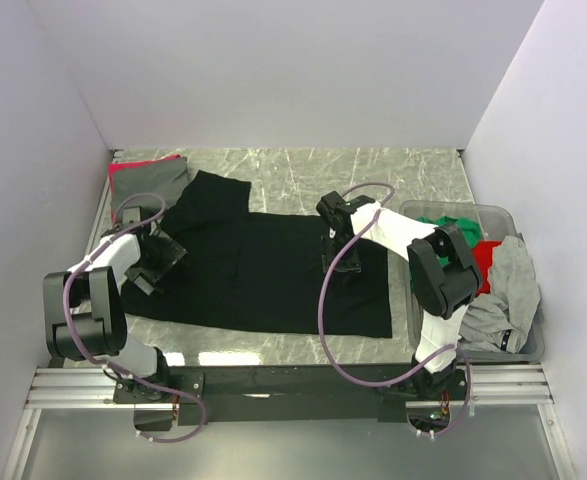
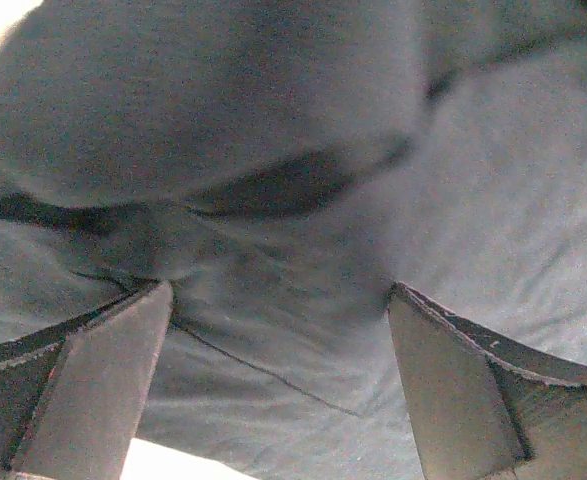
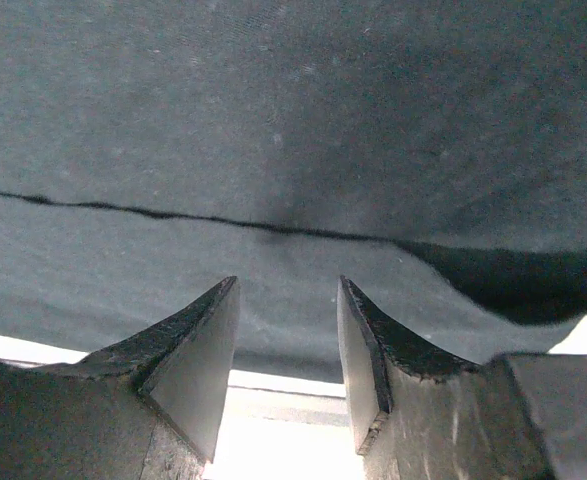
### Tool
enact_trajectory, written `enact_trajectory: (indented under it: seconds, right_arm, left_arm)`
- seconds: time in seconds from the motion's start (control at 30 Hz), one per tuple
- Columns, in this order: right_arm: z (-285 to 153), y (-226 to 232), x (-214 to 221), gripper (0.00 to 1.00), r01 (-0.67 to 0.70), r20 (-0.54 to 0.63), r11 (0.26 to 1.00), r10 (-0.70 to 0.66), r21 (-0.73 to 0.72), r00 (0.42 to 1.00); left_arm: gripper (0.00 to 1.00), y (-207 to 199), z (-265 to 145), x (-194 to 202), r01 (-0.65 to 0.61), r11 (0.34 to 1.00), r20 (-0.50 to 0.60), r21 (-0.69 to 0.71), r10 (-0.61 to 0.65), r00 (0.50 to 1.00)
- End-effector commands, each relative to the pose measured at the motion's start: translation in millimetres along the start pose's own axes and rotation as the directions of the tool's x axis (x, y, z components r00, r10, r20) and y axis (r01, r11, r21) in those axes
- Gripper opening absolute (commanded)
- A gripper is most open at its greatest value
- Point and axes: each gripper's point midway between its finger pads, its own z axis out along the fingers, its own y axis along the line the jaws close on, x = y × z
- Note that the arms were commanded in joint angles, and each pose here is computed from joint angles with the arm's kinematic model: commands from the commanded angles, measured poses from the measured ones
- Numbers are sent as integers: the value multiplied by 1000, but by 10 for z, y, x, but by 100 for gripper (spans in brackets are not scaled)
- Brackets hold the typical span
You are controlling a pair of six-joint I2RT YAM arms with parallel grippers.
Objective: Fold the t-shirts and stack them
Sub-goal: Fold the tshirt
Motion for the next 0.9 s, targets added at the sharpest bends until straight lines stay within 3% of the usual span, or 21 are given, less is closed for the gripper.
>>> enact_trajectory:
  seconds: [0.0, 0.43, 0.87]
  right_arm:
    - [135, 37, 30, 51, 20, -4, 1000, -20, -9, 1000]
    - [382, -125, 583, 51, 52, -161, 997, -44, 48, 986]
    - [339, -238, 863, 51, 41, -189, 995, -23, 92, 982]
  left_arm:
    - [98, 184, 93, 25, 127, 992, -4, -26, -127, 992]
    - [99, 712, -75, 421, 304, 944, -1, -132, -307, 952]
    - [99, 860, -251, 434, 381, 901, 52, -205, -379, 924]
